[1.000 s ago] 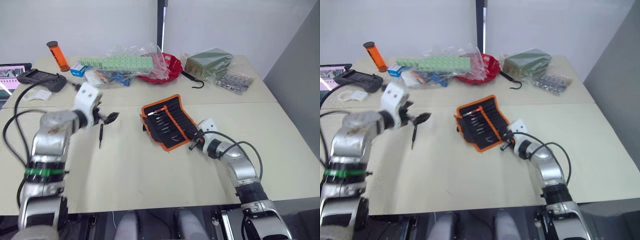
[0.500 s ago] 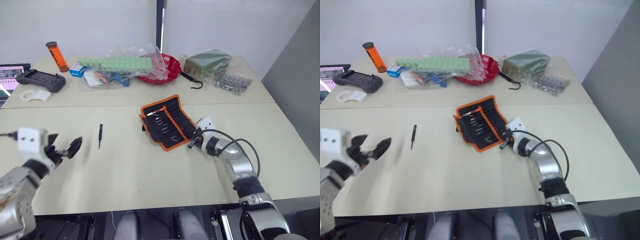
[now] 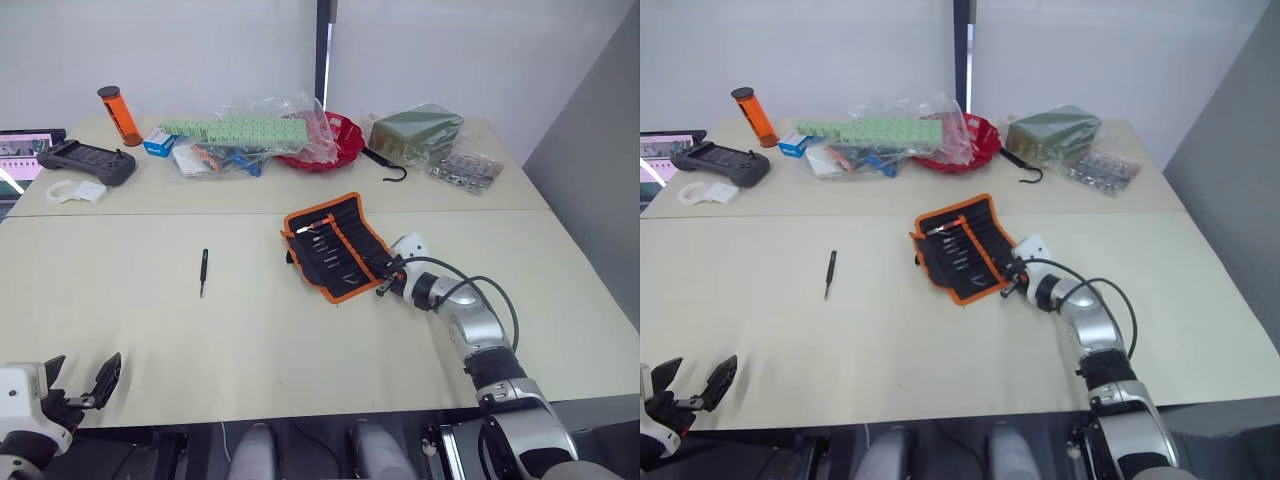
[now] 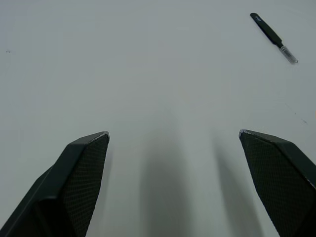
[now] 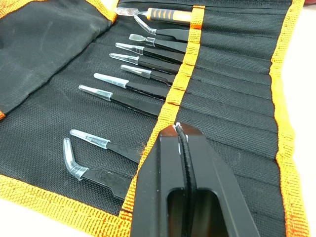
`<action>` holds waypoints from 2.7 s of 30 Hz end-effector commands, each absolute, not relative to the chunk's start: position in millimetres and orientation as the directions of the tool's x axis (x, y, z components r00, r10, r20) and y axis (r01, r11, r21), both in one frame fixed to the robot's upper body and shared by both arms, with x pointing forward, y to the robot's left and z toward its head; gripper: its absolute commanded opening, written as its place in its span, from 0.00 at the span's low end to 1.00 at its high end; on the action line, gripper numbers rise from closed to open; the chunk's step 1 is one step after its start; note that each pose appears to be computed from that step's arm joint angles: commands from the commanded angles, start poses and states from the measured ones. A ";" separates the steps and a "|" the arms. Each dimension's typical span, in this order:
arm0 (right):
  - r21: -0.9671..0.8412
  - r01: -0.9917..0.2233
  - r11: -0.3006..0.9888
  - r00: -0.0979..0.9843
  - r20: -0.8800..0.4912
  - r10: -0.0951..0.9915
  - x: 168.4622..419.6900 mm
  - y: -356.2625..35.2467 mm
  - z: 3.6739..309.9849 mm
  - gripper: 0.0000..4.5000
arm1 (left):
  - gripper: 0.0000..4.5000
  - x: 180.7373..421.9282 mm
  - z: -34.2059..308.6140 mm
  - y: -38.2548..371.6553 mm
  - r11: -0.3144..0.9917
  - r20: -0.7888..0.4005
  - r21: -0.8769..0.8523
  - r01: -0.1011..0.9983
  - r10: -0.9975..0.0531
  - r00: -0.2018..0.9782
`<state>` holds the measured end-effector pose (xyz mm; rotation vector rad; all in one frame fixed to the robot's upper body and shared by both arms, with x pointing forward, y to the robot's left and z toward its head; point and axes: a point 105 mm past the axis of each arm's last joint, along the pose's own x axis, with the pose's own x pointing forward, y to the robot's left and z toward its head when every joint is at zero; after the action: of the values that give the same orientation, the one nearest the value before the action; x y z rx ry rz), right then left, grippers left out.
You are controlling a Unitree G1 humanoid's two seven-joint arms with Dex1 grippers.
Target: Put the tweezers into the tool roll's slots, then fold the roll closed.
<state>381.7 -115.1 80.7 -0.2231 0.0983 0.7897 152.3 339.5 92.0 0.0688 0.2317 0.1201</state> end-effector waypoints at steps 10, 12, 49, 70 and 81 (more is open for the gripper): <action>-0.141 -0.731 0.667 0.679 -0.243 0.693 374.7 -114.7 60.2 0.00 | 1.00 176.8 111.0 319.4 1.000 -0.131 0.006 -0.028 0.029 0.991; -0.141 -0.728 0.671 0.683 -0.238 0.691 374.0 -115.0 61.0 0.00 | 1.00 194.8 115.0 299.0 0.999 -0.119 -0.013 0.036 -0.037 0.992; -0.168 -0.669 0.724 0.740 -0.239 0.628 365.0 -133.5 63.8 0.00 | 0.01 315.4 92.5 233.5 0.997 -0.234 0.036 -0.065 0.071 0.970; -0.158 -0.636 0.755 0.767 -0.234 0.597 359.9 -138.5 60.6 0.00 | 0.01 335.9 198.7 118.3 0.609 -0.197 0.321 0.725 -0.706 0.681; -0.138 -0.580 0.803 0.808 -0.220 0.546 347.2 -146.9 55.8 0.00 | 0.01 344.3 187.4 38.3 0.291 -0.413 0.295 0.910 -0.820 0.396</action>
<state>353.4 -138.3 79.6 -0.2147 0.0685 0.6318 342.0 41.5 181.6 0.5046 0.2143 -1.1608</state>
